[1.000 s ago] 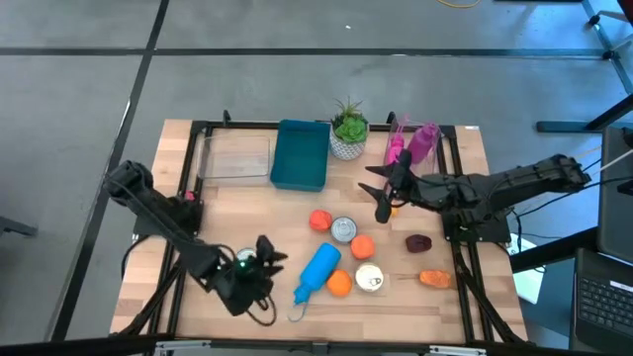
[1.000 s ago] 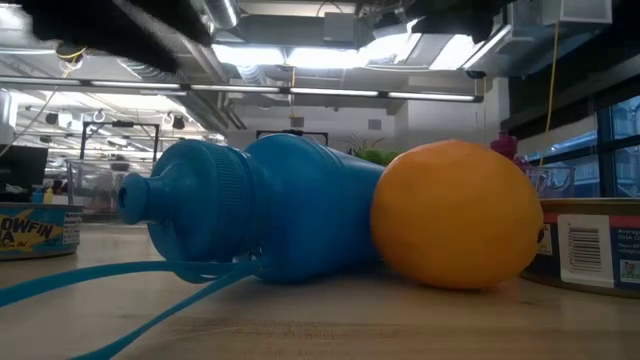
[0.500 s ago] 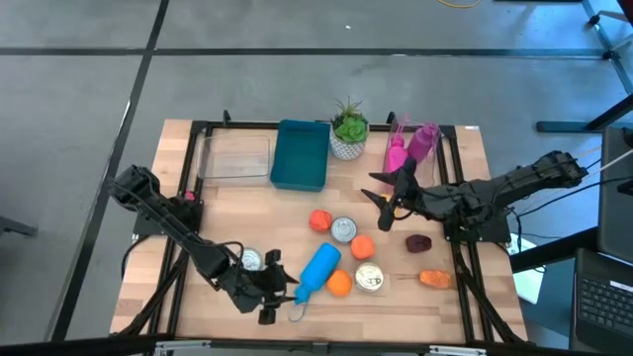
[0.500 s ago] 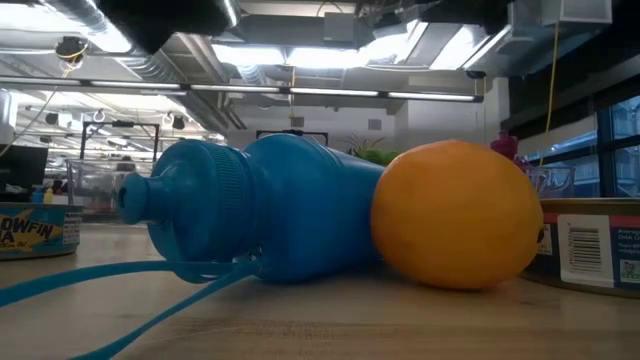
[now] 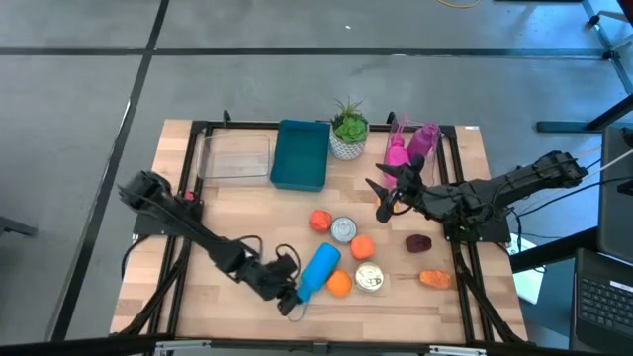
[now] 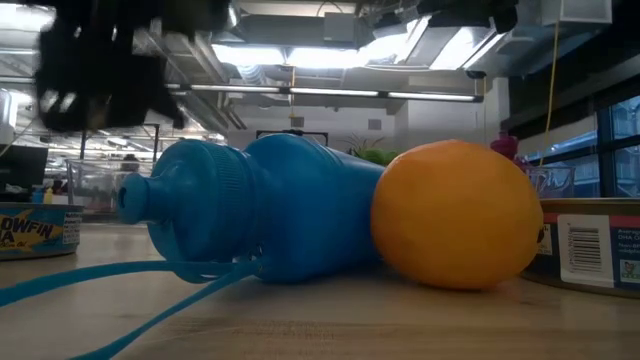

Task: Pick & Place Food Item
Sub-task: Put the blue water bottle into the right transparent bin

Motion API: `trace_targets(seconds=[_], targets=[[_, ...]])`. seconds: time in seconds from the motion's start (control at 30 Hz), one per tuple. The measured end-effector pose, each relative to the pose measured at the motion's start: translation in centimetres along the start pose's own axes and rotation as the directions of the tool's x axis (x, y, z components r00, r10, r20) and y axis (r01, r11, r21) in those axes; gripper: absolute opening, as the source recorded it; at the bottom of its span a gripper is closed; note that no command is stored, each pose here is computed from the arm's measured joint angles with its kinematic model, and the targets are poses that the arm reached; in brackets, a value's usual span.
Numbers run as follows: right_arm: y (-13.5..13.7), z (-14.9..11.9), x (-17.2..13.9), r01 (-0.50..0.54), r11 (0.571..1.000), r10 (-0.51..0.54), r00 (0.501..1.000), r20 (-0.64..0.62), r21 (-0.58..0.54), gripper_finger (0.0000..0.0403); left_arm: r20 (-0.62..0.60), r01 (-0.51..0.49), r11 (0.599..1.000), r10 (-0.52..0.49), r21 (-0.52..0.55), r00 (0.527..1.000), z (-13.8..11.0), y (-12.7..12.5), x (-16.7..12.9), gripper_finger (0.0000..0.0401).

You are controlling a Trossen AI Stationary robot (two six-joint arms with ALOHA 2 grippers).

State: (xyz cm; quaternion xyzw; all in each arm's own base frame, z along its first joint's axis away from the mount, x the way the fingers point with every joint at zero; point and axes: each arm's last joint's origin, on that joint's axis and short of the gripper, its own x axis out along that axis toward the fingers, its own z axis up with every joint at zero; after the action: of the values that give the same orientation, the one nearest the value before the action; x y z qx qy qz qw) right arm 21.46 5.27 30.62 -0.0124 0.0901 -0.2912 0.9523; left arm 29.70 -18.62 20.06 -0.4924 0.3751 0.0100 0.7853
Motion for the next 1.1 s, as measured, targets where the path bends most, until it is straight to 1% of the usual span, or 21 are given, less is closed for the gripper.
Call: trace_targets(seconds=[0.1, 0.17, 0.23, 0.3, 0.4, 0.47, 0.5, 0.57, 0.63, 0.67, 0.7, 0.73, 0.8, 0.87, 0.9, 0.93, 0.97, 1.0, 1.03, 1.1], targets=[[0.0, 0.0, 0.0, 0.001, 1.000, -0.001, 1.000, -0.002, -0.008, 0.0222, -0.131, -0.007, 0.994, -0.007, -0.106, 0.991, -0.2, 0.6, 2.3, 0.0170], [0.0, 0.0, 0.0, 0.001, 1.000, -0.001, 1.000, -0.002, -0.027, 0.0222, -0.170, -0.005, 0.992, -0.017, -0.126, 0.985, 0.0, 0.0, 3.2, 0.0164], [0.0, 0.0, 0.0, 0.001, 0.999, -0.001, 1.000, -0.003, -0.041, 0.0222, -0.192, -0.022, 0.993, -0.001, -0.120, 0.981, 0.4, -0.7, 3.7, 0.0156], [0.0, 0.0, 0.0, 0.000, 0.998, -0.001, 1.000, -0.003, -0.055, 0.0222, -0.184, -0.070, 0.993, 0.051, -0.099, 0.982, 1.0, -1.4, 3.8, 0.0148], [0.0, 0.0, 0.0, 0.001, 0.998, -0.001, 1.000, -0.003, -0.058, 0.0222, -0.126, -0.156, 0.985, 0.146, -0.072, 0.981, 2.2, -2.2, 3.5, 0.0138], [0.0, 0.0, 0.0, 0.000, 0.998, -0.001, 1.000, -0.003, -0.058, 0.0222, -0.091, -0.191, 0.980, 0.185, -0.060, 0.978, 3.0, -2.6, 3.1, 0.0133], [0.0, -0.1, 0.0, 0.000, 0.998, -0.001, 1.000, -0.004, -0.059, 0.0222, -0.079, -0.201, 0.978, 0.197, -0.045, 0.977, 3.3, -2.8, 3.0, 0.0130], [0.0, -0.1, 0.0, 0.001, 0.998, -0.001, 1.000, -0.010, -0.067, 0.0222, -0.056, -0.224, 0.974, 0.226, 0.038, 0.972, 3.9, -3.2, 2.7, 0.0126], [0.0, -0.3, 0.0, -0.002, 0.997, 0.000, 1.000, -0.019, -0.078, 0.0222, -0.001, -0.251, 0.951, 0.255, 0.180, 0.967, 4.3, -4.1, 2.2, 0.0122], [0.0, -0.3, 0.0, -0.002, 0.997, 0.000, 1.000, -0.023, -0.083, 0.0222, 0.026, -0.276, 0.924, 0.279, 0.265, 0.960, 4.5, -4.5, 1.9, 0.0120], [0.0, -0.4, 0.0, -0.001, 0.996, -0.001, 1.000, -0.026, -0.088, 0.0222, 0.052, -0.313, 0.889, 0.314, 0.334, 0.948, 4.7, -4.8, 1.4, 0.0119], [-0.1, -0.4, 0.0, -0.002, 0.996, -0.001, 1.000, -0.028, -0.090, 0.0222, 0.073, -0.357, 0.844, 0.359, 0.401, 0.930, 4.8, -5.0, 1.0, 0.0117], [0.0, -0.4, 0.0, -0.011, 0.996, 0.009, 1.000, -0.030, -0.091, 0.0222, 0.078, -0.389, 0.735, 0.420, 0.555, 0.904, 5.0, -5.1, 0.3, 0.0115], [0.0, -0.4, 0.0, -0.036, 0.995, 0.033, 0.999, -0.035, -0.091, 0.0222, 0.049, -0.353, 0.608, 0.458, 0.711, 0.887, 5.1, -4.9, 0.0, 0.0114], [0.1, -0.4, 0.0, -0.041, 0.995, 0.038, 0.999, -0.036, -0.091, 0.0222, 0.033, -0.319, 0.535, 0.476, 0.782, 0.879, 5.0, -4.8, -0.1, 0.0114], [0.1, -0.4, 0.0, -0.043, 0.995, 0.040, 0.999, -0.036, -0.090, 0.0222, 0.030, -0.288, 0.453, 0.496, 0.844, 0.868, 4.9, -4.5, -0.1, 0.0114], [0.1, -0.4, 0.0, -0.043, 0.995, 0.040, 0.999, -0.037, -0.090, 0.0222, 0.046, -0.264, 0.355, 0.517, 0.897, 0.855, 4.8, -4.3, 0.2, 0.0114], [0.1, -0.4, 0.0, -0.043, 0.995, 0.040, 0.999, -0.036, -0.088, 0.0222, 0.081, -0.242, 0.240, 0.532, 0.940, 0.843, 4.7, -4.1, 0.5, 0.0114], [0.1, -0.4, 0.0, -0.043, 0.995, 0.040, 0.999, -0.037, -0.086, 0.0222, 0.122, -0.219, 0.115, 0.546, 0.969, 0.829, 4.5, -3.8, 1.0, 0.0114], [0.1, -0.4, 0.0, -0.042, 0.996, 0.040, 0.999, -0.036, -0.077, 0.0222, 0.209, -0.170, -0.122, 0.561, 0.978, 0.801, 4.2, -3.3, 2.4, 0.0114]])
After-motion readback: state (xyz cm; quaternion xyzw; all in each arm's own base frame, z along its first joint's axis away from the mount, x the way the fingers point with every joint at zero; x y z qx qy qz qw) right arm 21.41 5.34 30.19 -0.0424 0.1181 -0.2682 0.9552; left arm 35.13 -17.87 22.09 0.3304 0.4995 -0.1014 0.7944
